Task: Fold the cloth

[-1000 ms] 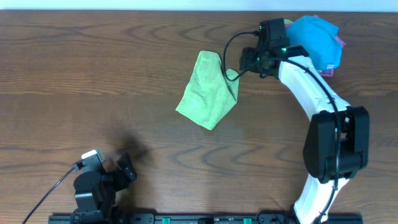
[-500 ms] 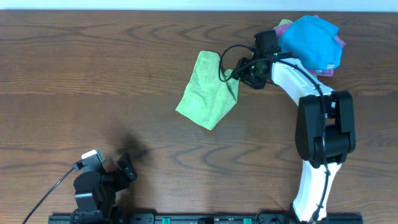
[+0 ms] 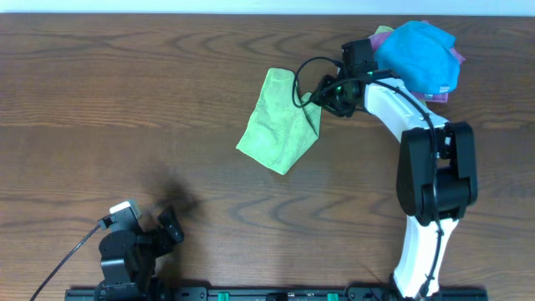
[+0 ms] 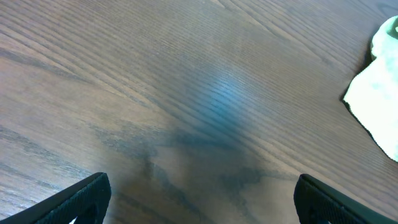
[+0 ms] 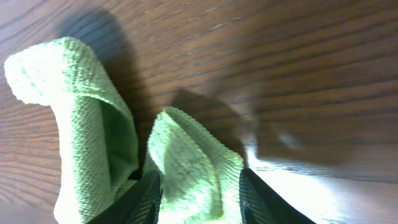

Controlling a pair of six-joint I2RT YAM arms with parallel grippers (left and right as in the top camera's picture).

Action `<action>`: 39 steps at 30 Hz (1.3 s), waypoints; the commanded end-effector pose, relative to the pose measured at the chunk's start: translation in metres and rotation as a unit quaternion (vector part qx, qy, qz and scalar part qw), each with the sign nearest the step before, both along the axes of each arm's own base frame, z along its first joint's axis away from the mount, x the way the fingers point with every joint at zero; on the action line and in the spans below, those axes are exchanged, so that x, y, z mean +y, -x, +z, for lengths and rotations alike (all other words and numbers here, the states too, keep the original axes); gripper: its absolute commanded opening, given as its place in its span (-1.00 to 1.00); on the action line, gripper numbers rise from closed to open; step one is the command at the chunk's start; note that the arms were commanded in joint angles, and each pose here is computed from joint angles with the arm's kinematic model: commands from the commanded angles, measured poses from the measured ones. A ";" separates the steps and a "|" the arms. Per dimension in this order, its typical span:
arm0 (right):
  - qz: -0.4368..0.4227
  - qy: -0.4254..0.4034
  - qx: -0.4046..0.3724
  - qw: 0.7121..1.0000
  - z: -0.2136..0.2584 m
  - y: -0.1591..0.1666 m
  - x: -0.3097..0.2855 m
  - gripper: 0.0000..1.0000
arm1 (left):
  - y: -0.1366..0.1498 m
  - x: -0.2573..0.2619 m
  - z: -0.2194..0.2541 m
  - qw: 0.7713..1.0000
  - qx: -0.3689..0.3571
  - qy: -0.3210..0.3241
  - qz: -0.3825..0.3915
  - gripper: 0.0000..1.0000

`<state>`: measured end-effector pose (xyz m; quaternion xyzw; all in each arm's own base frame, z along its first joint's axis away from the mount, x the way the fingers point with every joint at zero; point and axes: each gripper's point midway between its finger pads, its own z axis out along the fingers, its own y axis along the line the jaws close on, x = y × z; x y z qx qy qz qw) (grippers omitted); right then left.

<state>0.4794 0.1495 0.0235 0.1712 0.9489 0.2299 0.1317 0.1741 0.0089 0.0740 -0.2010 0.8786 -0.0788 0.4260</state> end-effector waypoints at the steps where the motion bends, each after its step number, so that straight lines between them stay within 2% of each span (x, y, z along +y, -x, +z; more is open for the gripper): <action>1: 0.008 -0.008 0.005 1.000 -0.002 0.004 0.013 -0.22 | 0.006 -0.004 -0.017 1.000 0.026 0.011 -0.007 0.91; 5: 0.009 -0.005 0.013 1.000 -0.011 0.006 0.013 -0.39 | 0.006 -0.004 -0.017 1.000 0.026 0.011 -0.007 0.91; 9: 0.020 0.007 0.010 1.000 -0.017 0.005 0.011 -0.97 | 0.006 -0.004 -0.017 1.000 0.026 0.011 -0.007 0.91; 16: 0.068 0.020 -0.057 0.996 0.029 -0.001 0.012 -0.98 | 0.006 -0.005 -0.016 1.000 0.025 0.011 -0.007 0.91; 22: 0.128 0.018 -0.143 0.981 0.115 0.014 0.029 -0.97 | -0.007 -0.007 -0.001 0.999 -0.016 0.046 0.007 0.91; 28: 0.164 0.016 -0.228 0.960 0.179 0.027 0.055 -0.97 | -0.015 -0.007 0.011 0.998 -0.045 0.047 0.006 0.91; 35: 0.199 -0.004 -0.242 0.950 0.189 0.041 0.087 -0.98 | -0.015 -0.007 0.011 0.998 -0.045 0.047 0.007 0.91; 39: 0.280 -0.022 -0.263 0.923 0.194 0.065 0.127 -0.97 | -0.015 -0.007 0.011 0.998 -0.045 0.047 0.007 0.91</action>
